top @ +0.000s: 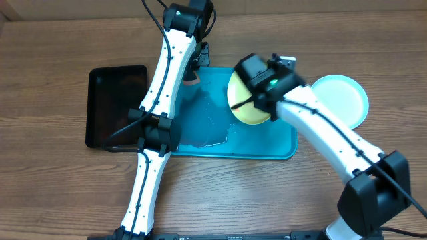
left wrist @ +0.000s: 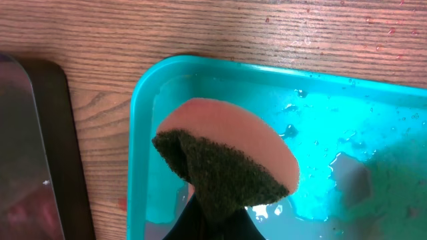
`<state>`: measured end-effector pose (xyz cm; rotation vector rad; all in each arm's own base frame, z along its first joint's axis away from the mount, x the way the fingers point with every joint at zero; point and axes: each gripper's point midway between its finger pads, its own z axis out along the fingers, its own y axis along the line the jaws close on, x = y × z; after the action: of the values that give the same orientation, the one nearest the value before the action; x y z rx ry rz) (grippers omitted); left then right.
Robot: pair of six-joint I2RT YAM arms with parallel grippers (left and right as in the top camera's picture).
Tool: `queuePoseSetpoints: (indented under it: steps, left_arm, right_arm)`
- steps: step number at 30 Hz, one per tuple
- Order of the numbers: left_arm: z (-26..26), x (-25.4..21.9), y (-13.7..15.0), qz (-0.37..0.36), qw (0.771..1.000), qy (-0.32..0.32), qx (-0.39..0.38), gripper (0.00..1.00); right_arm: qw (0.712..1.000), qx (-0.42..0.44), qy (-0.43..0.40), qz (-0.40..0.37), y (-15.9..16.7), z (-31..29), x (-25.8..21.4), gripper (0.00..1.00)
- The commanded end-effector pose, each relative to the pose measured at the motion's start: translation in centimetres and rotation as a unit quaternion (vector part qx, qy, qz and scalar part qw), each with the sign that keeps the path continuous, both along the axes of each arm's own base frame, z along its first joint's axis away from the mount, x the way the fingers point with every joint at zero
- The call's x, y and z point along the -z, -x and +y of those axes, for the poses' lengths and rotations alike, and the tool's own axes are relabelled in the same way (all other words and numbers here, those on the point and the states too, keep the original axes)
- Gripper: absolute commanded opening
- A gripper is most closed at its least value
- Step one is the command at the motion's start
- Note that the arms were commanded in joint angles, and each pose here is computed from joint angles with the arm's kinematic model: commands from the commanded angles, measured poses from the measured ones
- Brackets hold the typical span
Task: Clean dirty plates on tray and stack at the side
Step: 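Lift the yellow plate with the right gripper and carry it right, then set the yellow plate on the plate stack and release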
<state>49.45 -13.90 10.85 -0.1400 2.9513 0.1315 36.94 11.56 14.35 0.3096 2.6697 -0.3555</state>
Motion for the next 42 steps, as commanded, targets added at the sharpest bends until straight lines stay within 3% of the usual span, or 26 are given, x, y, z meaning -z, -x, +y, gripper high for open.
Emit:
queuePoseSetpoints:
  steps: [1, 9, 18, 28, 30, 34, 35, 38, 42]
  left_arm:
    - [-0.5, 0.0, -0.1, -0.002, 1.0, 0.005, 0.016, 0.04]
    - [-0.5, 0.0, -0.1, -0.002, 1.0, 0.005, 0.016, 0.04]
    - [-0.5, 0.0, -0.2, -0.003, 1.0, 0.005, 0.016, 0.04]
    - [-0.6, 0.0, -0.4, -0.007, 1.0, 0.006, 0.016, 0.04]
    - [-0.5, 0.0, -0.4, -0.007, 1.0, 0.006, 0.016, 0.04]
    - [-0.2, -0.1, -0.4, -0.006, 1.0, 0.006, 0.014, 0.04]
    - [0.0, -0.4, -0.2, -0.005, 1.0, 0.005, 0.016, 0.04]
    - [0.6, -1.8, -0.1, -0.013, 1.0, 0.008, 0.022, 0.04]
    - [1.8, -5.6, -0.2, -0.049, 0.999, 0.018, 0.013, 0.04]
  right_arm:
    - [0.992, -0.056, -0.095, 0.056, 0.3, 0.2, 0.4, 0.04]
    - [0.974, 0.067, -0.206, 0.069, -1.1, -9.3, 0.8, 0.04]
    - [0.949, 0.237, -0.205, 0.032, 0.5, -22.6, 2.5, 0.04]
    - [0.929, 0.288, -0.231, 0.031, 2.9, -24.8, 8.1, 0.04]
    - [0.929, 0.287, -0.231, 0.029, 2.8, -24.8, 8.4, 0.15]
    - [0.932, 0.277, -0.233, 0.029, 2.5, -24.3, 8.2, 0.58]
    - [0.931, 0.276, -0.235, 0.031, 2.5, -24.1, 8.1, 0.65]
    - [0.932, 0.268, -0.242, 0.03, 2.2, -23.5, 6.9, 0.77]
    - [0.939, 0.246, -0.239, 0.007, 1.1, -22.6, 3.0, 0.78]
